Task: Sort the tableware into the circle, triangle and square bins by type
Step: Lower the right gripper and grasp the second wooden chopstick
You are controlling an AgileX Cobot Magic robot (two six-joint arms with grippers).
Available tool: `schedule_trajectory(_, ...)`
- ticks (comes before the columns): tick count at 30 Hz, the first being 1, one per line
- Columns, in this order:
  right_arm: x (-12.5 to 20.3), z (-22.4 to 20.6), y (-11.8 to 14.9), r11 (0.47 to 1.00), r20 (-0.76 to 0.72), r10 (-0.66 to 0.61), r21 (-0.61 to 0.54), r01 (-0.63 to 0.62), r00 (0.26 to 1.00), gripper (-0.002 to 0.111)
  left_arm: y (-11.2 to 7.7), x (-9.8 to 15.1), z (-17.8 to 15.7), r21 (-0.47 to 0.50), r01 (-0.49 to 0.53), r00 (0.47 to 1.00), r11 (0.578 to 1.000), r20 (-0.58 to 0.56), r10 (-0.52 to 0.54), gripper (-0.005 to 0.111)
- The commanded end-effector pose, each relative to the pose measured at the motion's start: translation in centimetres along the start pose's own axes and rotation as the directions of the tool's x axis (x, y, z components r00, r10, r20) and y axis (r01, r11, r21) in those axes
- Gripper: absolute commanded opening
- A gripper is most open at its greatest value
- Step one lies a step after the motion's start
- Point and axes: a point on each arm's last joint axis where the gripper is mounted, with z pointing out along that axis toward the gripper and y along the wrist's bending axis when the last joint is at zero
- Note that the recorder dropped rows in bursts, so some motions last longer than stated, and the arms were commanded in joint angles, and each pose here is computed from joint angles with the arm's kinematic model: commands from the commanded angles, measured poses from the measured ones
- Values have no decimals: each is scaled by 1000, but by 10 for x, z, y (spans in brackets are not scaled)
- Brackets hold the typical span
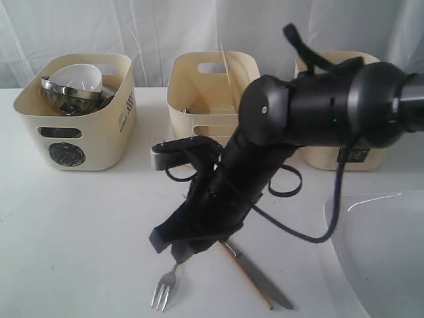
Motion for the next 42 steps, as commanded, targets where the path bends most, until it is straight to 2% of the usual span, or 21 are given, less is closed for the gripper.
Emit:
schedule_trajectory(1, -14, 22, 6, 985, -3, 172, -5, -172, 985, 40, 0, 3, 1, 4, 2, 1000, 1000, -11, -2, 0)
schedule_trajectory(3, -18, 29, 3, 963, 2, 268, -2, -268, 963, 40, 0, 3, 1, 4, 2, 1000, 1000, -11, -2, 0)
schedule_trajectory(5, -21, 32, 5, 950, 10, 313, -13, -312, 950, 39, 0, 3, 1, 4, 2, 1000, 1000, -11, -2, 0)
schedule_trajectory(9, -26, 40, 9, 950, -6, 313, -10, -313, 950, 39, 0, 3, 1, 4, 2, 1000, 1000, -11, -2, 0)
schedule_trajectory(11, -25, 47, 7, 957, -36, 291, 15, -290, 956, 39, 0, 3, 1, 4, 2, 1000, 1000, -11, -2, 0)
schedule_trajectory(13, -23, 47, -1, 972, -38, 220, 98, -216, 975, 39, 0, 3, 1, 4, 2, 1000, 1000, -11, -2, 0)
schedule_trajectory(16, -24, 38, -17, 955, -54, 56, 295, -38, 997, 39, 0, 3, 1, 4, 2, 1000, 1000, -11, -2, 0)
schedule_trajectory(18, -26, 37, -21, 942, -46, 6, 334, 10, 999, 39, 0, 3, 1, 4, 2, 1000, 1000, -11, -2, 0)
schedule_trajectory(22, -28, 42, -25, 934, -52, -32, 355, 48, 998, 39, 0, 3, 1, 4, 2, 1000, 1000, -11, -2, 0)
schedule_trajectory(34, -25, 63, -32, 934, -78, -24, 354, 50, 997, 39, 0, 3, 1, 4, 2, 1000, 1000, -11, -2, 0)
schedule_trajectory(40, -24, 66, -33, 935, -79, -21, 352, 47, 997, 18, 0, 3, 1, 4, 2, 1000, 1000, -11, -2, 0)
schedule_trajectory(42, -23, 68, -34, 935, -85, -19, 352, 48, 996, 6, 0, 3, 1, 4, 2, 1000, 1000, -11, -2, 0)
